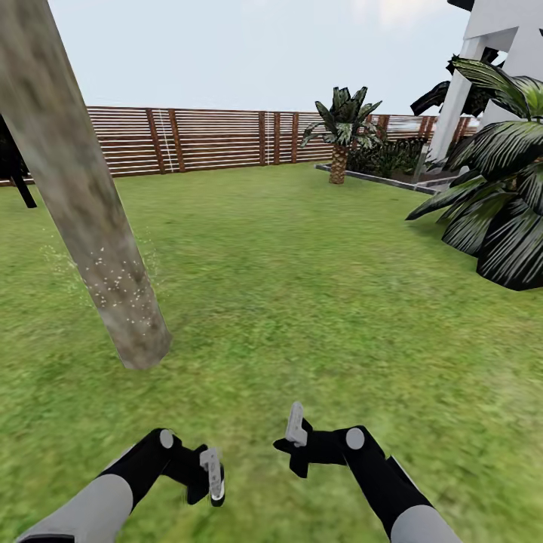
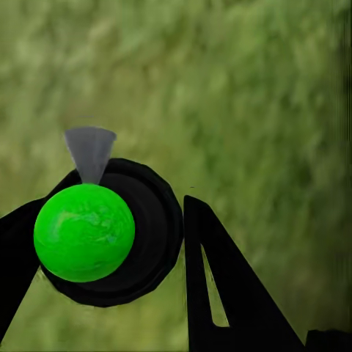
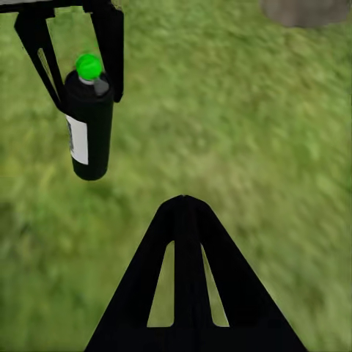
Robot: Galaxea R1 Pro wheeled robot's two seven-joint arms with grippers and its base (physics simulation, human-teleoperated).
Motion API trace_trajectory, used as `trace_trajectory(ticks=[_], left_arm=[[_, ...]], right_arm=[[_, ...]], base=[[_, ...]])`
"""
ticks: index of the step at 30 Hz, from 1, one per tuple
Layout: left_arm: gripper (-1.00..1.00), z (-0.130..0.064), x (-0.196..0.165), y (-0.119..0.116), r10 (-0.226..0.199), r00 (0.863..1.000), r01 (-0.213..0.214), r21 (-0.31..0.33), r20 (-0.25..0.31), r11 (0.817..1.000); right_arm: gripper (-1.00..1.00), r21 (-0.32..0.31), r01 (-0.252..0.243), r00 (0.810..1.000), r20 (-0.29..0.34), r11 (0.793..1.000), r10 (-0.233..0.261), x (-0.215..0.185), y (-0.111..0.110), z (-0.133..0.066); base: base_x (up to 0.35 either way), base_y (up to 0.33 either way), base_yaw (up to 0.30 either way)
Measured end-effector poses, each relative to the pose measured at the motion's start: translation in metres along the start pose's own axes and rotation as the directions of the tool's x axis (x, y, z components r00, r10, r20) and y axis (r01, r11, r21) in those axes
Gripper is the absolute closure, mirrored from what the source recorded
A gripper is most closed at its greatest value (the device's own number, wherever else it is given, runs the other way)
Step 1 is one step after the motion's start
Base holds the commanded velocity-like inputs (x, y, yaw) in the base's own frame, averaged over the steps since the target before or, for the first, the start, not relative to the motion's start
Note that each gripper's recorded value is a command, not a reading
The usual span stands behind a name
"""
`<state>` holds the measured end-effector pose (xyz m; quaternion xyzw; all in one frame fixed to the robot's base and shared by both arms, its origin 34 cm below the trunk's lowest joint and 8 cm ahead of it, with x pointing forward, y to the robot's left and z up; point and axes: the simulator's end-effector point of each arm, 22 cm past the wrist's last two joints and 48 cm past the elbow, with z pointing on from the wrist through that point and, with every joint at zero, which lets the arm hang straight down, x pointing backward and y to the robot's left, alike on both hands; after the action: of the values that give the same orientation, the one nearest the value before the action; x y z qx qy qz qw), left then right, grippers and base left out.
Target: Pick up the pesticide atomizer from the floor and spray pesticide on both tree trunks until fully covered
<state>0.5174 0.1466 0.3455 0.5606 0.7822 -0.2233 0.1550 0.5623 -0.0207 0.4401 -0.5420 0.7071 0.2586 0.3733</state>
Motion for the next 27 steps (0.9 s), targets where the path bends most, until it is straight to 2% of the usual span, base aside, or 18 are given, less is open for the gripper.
trace_trajectory(ticks=[5, 10, 19, 27], left_arm=[[1.00, 0.008, -0.022, -0.005, 0.021, 0.999, -0.021, 0.006, 0.024, 1.000], [1.00, 0.018, -0.047, -0.014, 0.064, 0.997, -0.064, 0.021, 0.036, 0.998], [1.00, 0.025, -0.082, -0.020, 0.111, 0.991, -0.113, 0.020, 0.069, 0.993], [1.00, 0.024, -0.090, -0.018, 0.121, 0.989, -0.122, 0.009, 0.079, 0.992]], right_arm=[[1.00, -0.004, -0.001, 1.000, 0.001, 1.000, 0.001, 0.000, 0.001, 0.000], [1.00, -0.055, 0.026, 1.000, -0.008, 0.998, -0.026, -0.002, 0.015, 0.005], [1.00, -0.057, 0.029, 1.000, -0.008, 0.998, -0.030, -0.002, 0.016, 0.005], [1.00, -0.057, 0.029, 1.000, -0.008, 0.998, -0.030, -0.002, 0.016, 0.005]], base=[[0.000, 0.000, 0.000], [0.000, 0.000, 0.000], [0.000, 0.000, 0.000], [0.000, 0.000, 0.000]])
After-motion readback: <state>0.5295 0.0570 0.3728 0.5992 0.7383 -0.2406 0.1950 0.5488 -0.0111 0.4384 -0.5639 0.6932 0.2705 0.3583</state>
